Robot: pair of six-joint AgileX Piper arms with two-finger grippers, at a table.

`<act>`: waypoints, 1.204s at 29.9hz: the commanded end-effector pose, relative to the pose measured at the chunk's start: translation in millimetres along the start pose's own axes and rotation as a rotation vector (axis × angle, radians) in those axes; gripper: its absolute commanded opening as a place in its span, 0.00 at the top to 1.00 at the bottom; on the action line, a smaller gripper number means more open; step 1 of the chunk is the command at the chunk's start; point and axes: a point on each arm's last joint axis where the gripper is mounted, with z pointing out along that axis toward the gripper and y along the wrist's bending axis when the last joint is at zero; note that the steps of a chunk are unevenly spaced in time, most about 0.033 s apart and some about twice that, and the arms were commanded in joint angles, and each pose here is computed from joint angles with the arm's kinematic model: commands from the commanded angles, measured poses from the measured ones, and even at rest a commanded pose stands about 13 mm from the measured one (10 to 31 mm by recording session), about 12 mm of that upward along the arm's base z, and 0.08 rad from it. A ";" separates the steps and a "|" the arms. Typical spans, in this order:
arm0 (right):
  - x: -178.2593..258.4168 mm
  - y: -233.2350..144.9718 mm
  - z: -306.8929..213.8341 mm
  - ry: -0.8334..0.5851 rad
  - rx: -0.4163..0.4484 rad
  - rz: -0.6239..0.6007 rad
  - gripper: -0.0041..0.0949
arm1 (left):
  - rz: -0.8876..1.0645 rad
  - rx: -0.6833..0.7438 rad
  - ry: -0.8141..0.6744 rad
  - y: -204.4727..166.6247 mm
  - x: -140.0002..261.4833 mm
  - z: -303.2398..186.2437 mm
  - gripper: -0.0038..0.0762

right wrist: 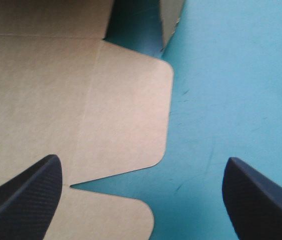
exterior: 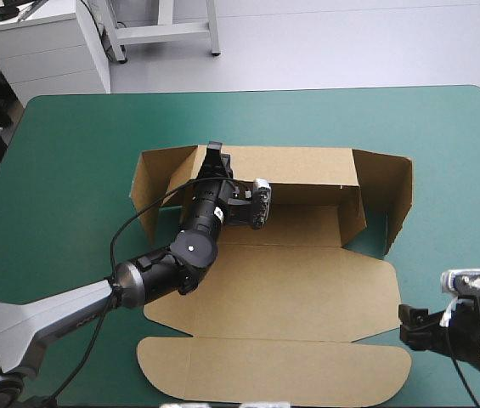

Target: Fold the box

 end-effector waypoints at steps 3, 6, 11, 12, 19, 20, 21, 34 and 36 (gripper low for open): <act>-64.5 -0.2 -10.4 -0.091 0.103 -0.033 0.14 | -0.036 -0.091 0.017 26.1 4.4 -10.4 0.96; -97.6 4.8 -9.9 -0.129 0.102 -0.057 0.14 | -0.035 -0.090 0.014 26.0 4.1 -10.4 0.96; -151.5 9.3 -1.0 -0.139 0.144 -0.085 0.14 | -0.035 -0.088 0.010 25.9 3.7 -10.3 0.96; -162.7 9.3 4.4 -0.117 0.155 -0.088 0.14 | -0.029 -0.088 0.010 25.9 3.7 -10.3 0.96; -240.3 -12.3 48.4 -0.001 0.112 -0.058 0.14 | -0.029 -0.088 0.010 25.9 3.7 -10.3 0.96; -250.4 -16.8 52.6 -0.002 0.073 -0.036 0.14 | -0.029 -0.088 0.010 25.9 3.7 -10.3 0.96; -259.6 -20.1 53.5 -0.016 0.040 -0.021 0.14 | -0.029 -0.088 0.010 25.9 3.7 -10.3 0.96; -298.1 -66.6 147.7 0.098 -0.037 0.092 0.14 | -0.045 -0.074 0.013 24.6 4.0 -10.2 0.96; -294.3 -71.4 163.0 0.136 -0.038 0.098 0.14 | -0.038 -0.074 0.013 24.6 4.0 -10.2 0.96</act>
